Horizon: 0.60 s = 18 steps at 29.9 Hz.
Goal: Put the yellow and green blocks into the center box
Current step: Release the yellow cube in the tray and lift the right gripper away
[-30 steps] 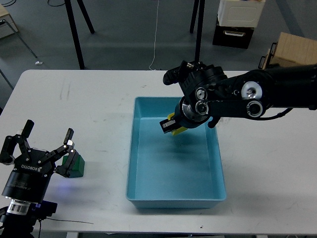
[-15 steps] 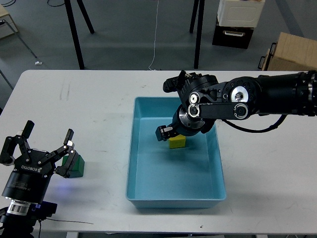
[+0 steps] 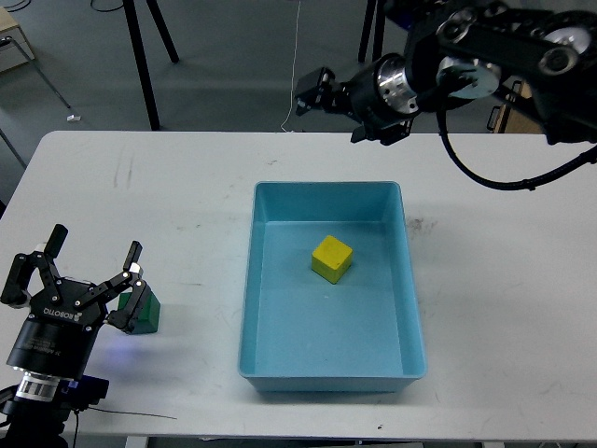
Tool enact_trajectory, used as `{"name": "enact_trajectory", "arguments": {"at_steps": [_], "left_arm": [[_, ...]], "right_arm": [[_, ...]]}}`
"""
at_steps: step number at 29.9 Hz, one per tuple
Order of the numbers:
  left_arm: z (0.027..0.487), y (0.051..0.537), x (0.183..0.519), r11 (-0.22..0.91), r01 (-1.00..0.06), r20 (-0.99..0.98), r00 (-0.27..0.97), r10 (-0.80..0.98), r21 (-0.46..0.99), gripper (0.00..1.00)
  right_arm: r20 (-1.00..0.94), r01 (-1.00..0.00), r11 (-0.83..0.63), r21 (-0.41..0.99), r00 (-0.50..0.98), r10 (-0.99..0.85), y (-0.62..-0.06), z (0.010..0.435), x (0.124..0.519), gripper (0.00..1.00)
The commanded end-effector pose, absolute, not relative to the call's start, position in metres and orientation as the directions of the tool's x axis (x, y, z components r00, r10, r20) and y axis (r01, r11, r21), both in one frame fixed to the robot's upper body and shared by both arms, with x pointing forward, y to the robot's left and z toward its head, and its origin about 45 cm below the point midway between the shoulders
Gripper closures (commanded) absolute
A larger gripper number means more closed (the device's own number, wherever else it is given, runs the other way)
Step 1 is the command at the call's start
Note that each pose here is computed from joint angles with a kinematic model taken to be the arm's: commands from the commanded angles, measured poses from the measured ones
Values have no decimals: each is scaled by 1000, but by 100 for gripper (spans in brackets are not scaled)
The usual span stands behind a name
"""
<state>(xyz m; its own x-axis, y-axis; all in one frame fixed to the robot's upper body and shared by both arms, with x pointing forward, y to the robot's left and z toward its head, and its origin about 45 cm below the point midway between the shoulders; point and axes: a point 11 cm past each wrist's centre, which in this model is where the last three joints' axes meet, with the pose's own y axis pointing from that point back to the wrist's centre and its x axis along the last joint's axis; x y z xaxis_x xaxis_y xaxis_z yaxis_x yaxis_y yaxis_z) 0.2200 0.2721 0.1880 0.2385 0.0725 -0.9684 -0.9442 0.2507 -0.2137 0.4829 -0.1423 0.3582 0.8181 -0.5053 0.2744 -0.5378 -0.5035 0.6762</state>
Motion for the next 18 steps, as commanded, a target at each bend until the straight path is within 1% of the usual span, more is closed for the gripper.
{"name": "enact_trajectory", "arguments": {"at_steps": [1,4,6,8,10,11,13,16,18], "left_arm": [[188,264,222,272,-937,-969,241,57,-218,0],[189,263,223,274,-936,-968,245,55,-222,0],[187,263,223,273,-937,-969,240,56,-216,0],[185,264,222,272,-939,-971,234,56,-210,0],[184,263,223,273,-939,-971,232,56,-209,0],[184,263,223,273,-939,-971,232,56,-209,0],[185,263,223,274,-938,-970,235,55,-211,0],[186,263,224,274,-937,-970,238,55,-214,0],[186,263,224,274,-937,-970,238,55,-214,0]], "right_arm": [[89,-622,-574,532,715,-693,-206,371,493,0],[-52,-697,-581,421,621,-782,-256,372,494,0],[-128,-756,-555,347,548,-826,-296,379,492,0],[-228,-797,-544,264,496,-838,-326,381,487,0],[-369,-834,-536,134,460,-808,-351,379,479,0],[-441,-860,-506,66,430,-788,-368,377,474,0],[-535,-903,-430,-13,370,-759,-401,365,461,0],[-611,-942,-327,-72,301,-732,-442,352,440,0],[-678,-958,-265,-106,265,-686,-462,332,419,0]]}}
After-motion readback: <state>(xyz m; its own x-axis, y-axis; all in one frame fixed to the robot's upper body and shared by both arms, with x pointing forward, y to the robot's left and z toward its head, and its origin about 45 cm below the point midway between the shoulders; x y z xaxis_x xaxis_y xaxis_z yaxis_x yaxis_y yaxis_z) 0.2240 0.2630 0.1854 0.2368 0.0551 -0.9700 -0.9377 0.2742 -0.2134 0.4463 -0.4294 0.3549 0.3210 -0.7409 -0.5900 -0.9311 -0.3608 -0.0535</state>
